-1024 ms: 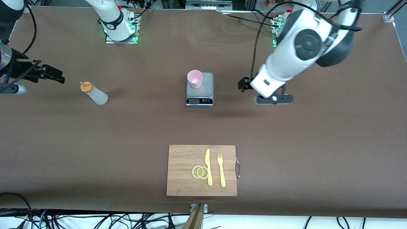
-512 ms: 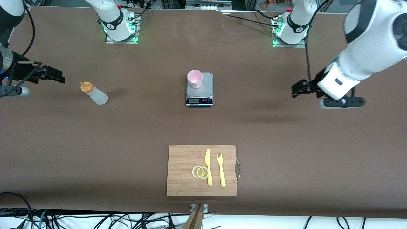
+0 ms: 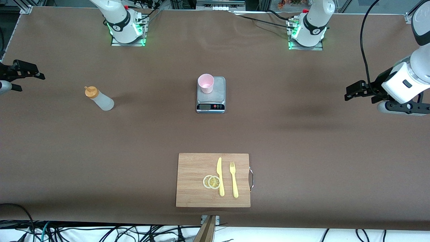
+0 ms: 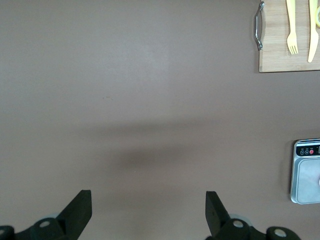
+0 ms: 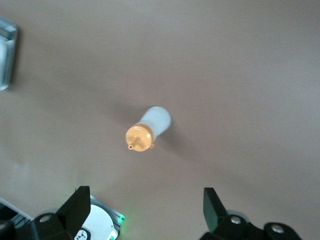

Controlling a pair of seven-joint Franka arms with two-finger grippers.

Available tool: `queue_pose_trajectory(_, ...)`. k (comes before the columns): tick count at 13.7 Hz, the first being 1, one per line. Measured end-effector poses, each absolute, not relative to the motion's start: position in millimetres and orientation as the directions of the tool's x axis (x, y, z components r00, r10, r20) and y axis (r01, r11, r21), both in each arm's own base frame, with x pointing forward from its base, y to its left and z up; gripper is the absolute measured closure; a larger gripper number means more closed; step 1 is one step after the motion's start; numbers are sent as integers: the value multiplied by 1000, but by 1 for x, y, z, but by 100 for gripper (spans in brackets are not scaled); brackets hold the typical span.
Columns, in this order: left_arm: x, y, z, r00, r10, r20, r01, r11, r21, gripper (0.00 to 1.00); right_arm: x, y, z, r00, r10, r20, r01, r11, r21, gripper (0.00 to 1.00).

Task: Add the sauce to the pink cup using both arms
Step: 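Reach the right gripper to the white sauce bottle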

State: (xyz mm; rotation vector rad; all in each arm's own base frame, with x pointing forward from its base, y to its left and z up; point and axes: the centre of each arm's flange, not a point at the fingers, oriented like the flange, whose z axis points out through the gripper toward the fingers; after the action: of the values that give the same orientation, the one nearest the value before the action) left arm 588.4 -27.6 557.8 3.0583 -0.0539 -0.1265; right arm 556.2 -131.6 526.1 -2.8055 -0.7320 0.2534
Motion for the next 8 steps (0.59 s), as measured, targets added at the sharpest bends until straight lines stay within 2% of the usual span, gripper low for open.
queue_pose_trajectory(4,590,-30,548,993,-44,-106,-36,-996,82,0,544,-184,471,758,647,80,610,-661,-436,0)
queue_pose_trajectory(8,591,-31,545,993,-46,-112,-37,-996,83,0,514,-213,424,692,671,266,676,-473,-565,0)
